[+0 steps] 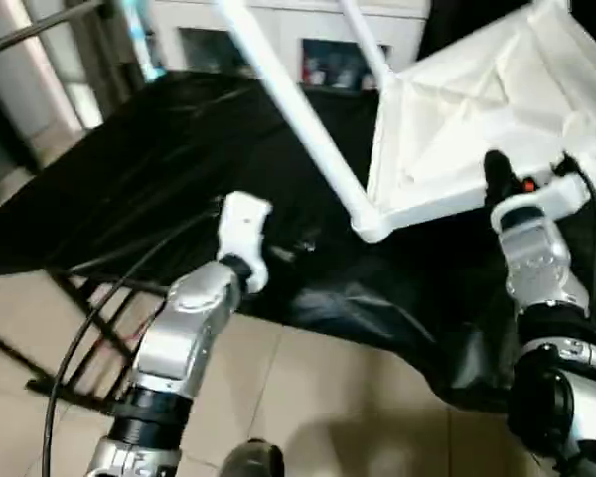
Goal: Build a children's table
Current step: Flip table
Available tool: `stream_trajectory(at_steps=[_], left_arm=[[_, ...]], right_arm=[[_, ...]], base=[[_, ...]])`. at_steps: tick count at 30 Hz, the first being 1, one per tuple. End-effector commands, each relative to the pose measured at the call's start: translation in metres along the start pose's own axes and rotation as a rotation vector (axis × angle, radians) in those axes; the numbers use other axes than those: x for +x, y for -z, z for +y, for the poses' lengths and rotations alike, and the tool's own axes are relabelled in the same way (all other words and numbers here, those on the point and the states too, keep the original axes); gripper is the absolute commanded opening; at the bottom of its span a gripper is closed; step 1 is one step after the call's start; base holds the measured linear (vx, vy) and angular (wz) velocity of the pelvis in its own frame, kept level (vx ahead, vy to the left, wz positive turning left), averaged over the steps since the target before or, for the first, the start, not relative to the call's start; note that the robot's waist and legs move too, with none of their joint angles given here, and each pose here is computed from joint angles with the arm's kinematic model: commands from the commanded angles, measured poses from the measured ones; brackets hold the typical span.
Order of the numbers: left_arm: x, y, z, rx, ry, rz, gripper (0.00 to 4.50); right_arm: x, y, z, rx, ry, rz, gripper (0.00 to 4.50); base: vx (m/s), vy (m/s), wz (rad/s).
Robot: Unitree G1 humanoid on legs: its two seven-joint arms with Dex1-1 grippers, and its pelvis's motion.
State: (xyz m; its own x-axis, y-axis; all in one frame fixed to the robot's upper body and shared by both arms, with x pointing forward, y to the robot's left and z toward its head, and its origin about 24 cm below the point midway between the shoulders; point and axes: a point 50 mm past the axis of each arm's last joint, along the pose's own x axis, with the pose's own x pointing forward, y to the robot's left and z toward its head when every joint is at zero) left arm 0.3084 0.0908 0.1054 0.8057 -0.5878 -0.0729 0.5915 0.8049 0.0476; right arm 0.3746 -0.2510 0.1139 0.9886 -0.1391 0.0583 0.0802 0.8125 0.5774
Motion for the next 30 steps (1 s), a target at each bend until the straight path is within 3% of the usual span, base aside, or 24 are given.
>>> stream_trajectory(at_steps=[1,5,13,18,23,30], left_arm=[[0.002,-0.022,-0.006,0.095,0.042,-0.065,4.5],[0.005,-0.049,-0.003,0.189,0.008,-0.154,4.5],[0.004,-0.079,-0.002,0.33,0.016,-0.222,4.5],[0.003,-0.089,-0.009,0.469,0.07,-0.224,4.5],[0.003,-0.1,-0.01,0.538,0.064,-0.252,4.5],[0.004,-0.109,-0.021,0.675,0.148,-0.279,4.5]], right_arm=[[-0.002,-0.011,0.004,-0.301,-0.051,0.002,2.14],[-0.002,-0.026,0.004,-0.463,-0.011,-0.023,2.14],[-0.002,-0.045,0.009,-0.583,0.028,-0.056,2.07],[-0.002,-0.046,0.011,-0.602,0.065,-0.06,2.03],[-0.002,-0.043,0.02,-0.64,-0.004,-0.037,2.02],[-0.001,-0.029,0.034,-0.827,-0.102,0.029,2.01]], base=[[0.0,0.0,0.0],[0.0,0.0,0.0],[0.0,0.0,0.0],[0.0,0.0,0.0],[0.0,0.0,0.0],[0.0,0.0,0.0]])
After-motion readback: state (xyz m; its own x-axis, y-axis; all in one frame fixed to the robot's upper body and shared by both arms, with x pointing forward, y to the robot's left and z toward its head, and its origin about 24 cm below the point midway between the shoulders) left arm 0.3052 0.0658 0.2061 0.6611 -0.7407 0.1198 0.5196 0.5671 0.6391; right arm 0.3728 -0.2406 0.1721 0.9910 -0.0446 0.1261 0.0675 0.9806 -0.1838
